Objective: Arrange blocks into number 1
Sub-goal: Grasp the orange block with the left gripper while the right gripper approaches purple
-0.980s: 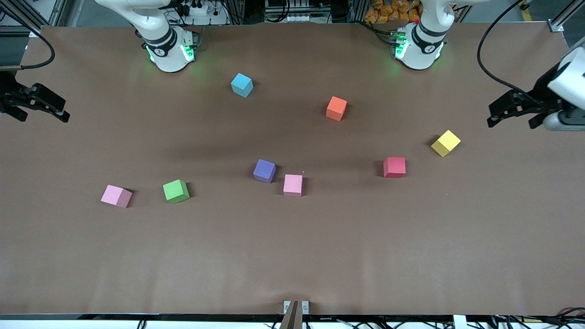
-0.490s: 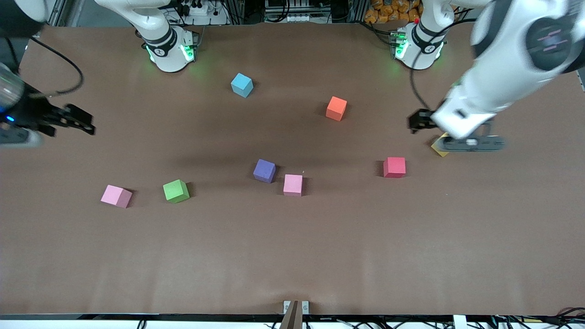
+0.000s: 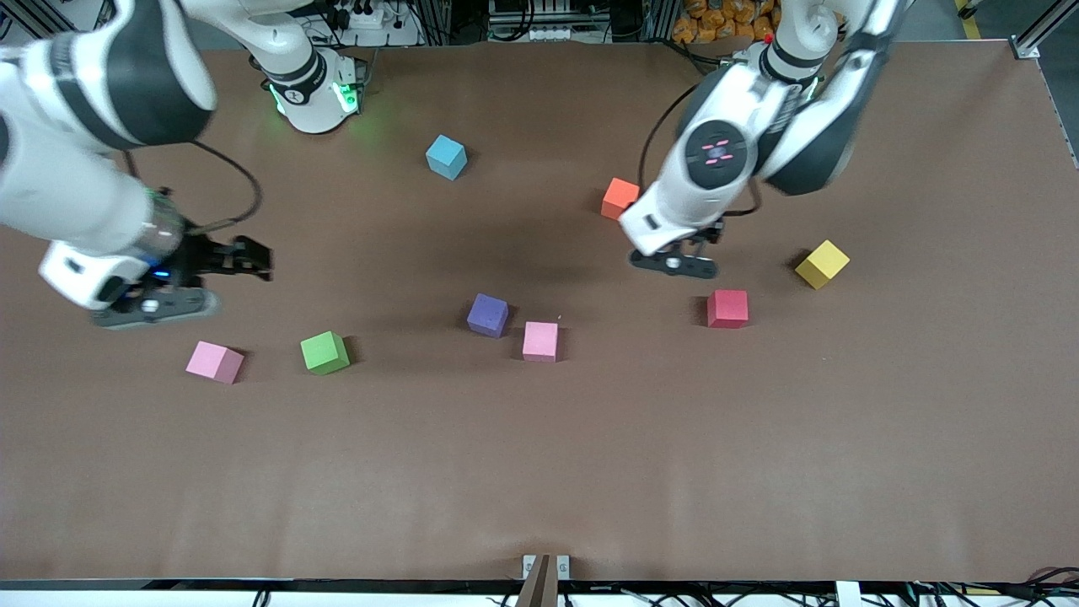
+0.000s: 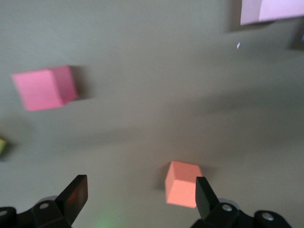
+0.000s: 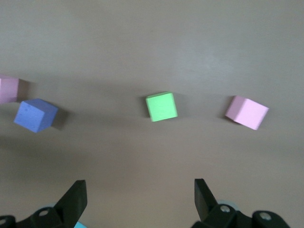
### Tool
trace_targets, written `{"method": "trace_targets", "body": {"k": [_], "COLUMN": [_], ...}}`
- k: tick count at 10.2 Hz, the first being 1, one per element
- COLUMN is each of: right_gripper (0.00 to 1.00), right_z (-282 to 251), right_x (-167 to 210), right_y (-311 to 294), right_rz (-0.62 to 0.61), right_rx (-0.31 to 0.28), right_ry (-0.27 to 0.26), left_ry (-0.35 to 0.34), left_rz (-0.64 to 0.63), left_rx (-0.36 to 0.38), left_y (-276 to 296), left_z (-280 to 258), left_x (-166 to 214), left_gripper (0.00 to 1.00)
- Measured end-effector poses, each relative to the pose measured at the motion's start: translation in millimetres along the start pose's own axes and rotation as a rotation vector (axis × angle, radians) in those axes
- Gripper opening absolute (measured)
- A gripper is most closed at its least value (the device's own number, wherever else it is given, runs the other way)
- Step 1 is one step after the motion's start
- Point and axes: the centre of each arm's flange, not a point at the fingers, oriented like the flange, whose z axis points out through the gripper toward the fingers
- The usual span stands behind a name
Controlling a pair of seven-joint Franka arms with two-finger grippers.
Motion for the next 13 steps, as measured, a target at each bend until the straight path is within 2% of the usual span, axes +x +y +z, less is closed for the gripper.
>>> {"method": "trace_targets", "body": {"k": [3,7,8,10,13], "right_gripper": [1.00,1.00,1.00,1.00,1.00], "right_z": [36.8,92.2,107.5,143.4,219.1], "right_x": [18.3,31.0,30.6,26.5,18.8], "right_y": [-37.9,-131.0,-156.1,-200.0,-242.6], "right_rz": [0.058,0.201,0.235,0.284,0.351], "right_rx": [0.044,0.045,0.043,0.034,0.052], "right_ry": [-0.012,0.001,0.002,-0.006,0.041], "left_ry": [-0.071,-0.161,-0.186,-0.192,-0.189], "left_rz": [0.043,0.187,0.203,0.215,0.225], "left_rx": [0.042,0.067,0.049,0.020,0.019], "left_y": [29.6,41.0,48.9,60.4,60.9], "left_z": [52.0,95.2,108.2,130.9,149.4], "left_x": [-11.4,-39.7,-51.0,-67.3,-73.8], "left_gripper": [1.00,1.00,1.00,1.00,1.00]}}
